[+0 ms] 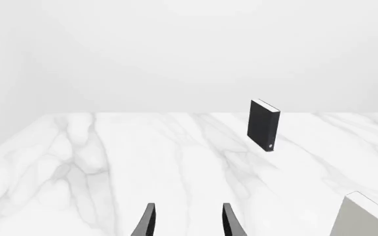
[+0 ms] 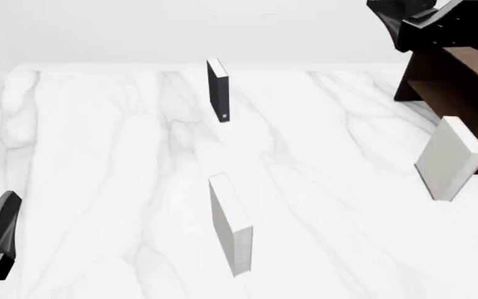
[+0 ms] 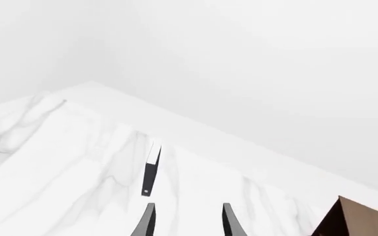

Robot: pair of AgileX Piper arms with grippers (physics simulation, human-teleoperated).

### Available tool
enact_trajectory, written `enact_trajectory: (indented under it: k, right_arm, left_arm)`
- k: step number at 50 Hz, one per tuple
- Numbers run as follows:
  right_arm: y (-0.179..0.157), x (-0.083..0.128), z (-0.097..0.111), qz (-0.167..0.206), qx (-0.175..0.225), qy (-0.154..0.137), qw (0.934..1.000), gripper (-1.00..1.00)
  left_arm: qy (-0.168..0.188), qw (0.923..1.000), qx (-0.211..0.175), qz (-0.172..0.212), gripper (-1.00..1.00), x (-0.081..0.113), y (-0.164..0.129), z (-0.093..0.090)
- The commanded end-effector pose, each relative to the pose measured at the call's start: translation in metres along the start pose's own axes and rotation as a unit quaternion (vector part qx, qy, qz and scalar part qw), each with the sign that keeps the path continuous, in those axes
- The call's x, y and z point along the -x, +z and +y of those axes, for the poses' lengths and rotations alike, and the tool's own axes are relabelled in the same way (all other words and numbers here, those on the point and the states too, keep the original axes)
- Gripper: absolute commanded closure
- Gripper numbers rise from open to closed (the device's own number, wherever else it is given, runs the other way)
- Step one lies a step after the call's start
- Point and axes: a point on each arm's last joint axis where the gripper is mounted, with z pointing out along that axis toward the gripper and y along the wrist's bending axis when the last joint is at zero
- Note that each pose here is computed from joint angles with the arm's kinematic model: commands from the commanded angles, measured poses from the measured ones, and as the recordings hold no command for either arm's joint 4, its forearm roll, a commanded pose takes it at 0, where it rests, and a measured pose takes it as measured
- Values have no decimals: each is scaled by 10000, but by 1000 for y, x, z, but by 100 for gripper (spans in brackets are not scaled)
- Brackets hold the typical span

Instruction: Pick up the book on the left and place it on top of the shelf.

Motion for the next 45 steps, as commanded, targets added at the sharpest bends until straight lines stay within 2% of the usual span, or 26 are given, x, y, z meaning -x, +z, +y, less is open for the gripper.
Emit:
enact_trajectory:
  k: [1,14,35,45]
  right_arm:
    - [30,-5,2,51,40,-51,10000,-100]
    - [55,-15,-2,84,-90,-35,9999,-100]
    - [97,-17,3,82,16,-10,10000,-100]
    - [122,-24,8,149,76,78,9998,-100]
  left_arm:
    - [0,10000,0,0,-100,0,0,0]
    - [0,10000,0,0,-100,0,0,0]
    - [0,10000,0,0,-100,0,0,0]
    - [0,10000,0,0,-100,0,0,0]
